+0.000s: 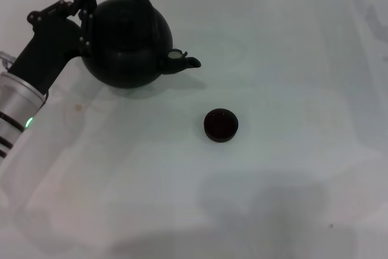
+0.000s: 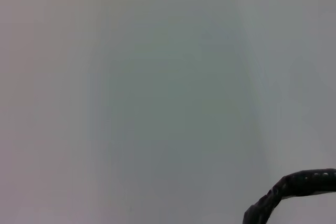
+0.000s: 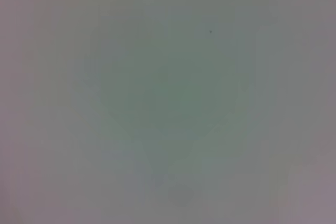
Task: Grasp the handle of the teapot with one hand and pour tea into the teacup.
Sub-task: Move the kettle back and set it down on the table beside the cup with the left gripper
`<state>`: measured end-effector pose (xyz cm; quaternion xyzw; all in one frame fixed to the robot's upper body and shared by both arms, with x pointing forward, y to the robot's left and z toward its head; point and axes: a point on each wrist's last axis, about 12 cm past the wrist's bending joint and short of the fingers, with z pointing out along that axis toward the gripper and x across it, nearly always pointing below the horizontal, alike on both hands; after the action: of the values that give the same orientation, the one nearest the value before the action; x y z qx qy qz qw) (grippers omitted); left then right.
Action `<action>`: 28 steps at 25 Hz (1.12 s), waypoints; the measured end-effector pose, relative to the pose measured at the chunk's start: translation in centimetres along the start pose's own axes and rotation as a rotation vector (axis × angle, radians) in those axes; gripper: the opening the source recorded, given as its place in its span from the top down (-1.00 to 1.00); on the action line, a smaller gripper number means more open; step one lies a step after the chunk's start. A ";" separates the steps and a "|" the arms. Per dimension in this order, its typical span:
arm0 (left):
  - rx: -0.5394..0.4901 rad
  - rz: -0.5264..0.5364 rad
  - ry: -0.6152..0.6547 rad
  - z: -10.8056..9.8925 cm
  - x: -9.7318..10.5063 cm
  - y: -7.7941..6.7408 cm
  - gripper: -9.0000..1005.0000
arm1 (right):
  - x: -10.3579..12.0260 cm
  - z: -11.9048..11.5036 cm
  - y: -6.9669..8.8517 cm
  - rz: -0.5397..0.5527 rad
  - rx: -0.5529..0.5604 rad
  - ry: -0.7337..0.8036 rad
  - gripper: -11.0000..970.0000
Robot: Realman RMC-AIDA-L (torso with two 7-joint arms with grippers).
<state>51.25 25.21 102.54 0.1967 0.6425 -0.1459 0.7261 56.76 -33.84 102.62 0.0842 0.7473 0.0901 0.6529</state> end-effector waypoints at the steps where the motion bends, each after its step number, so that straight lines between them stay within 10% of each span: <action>1: -0.003 -0.021 0.005 -0.2 0.1 0.0 0.78 | 0.0 0.0 0.0 0.000 0.000 0.000 -0.80; 28: -0.080 -0.137 0.133 -2.2 2.1 -0.8 0.78 | 0.0 0.1 0.2 0.006 -0.004 0.001 -0.80</action>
<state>49.23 25.68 100.13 0.1323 0.7064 -0.1560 0.6776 56.85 -33.64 102.63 0.0852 0.7471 0.0936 0.6526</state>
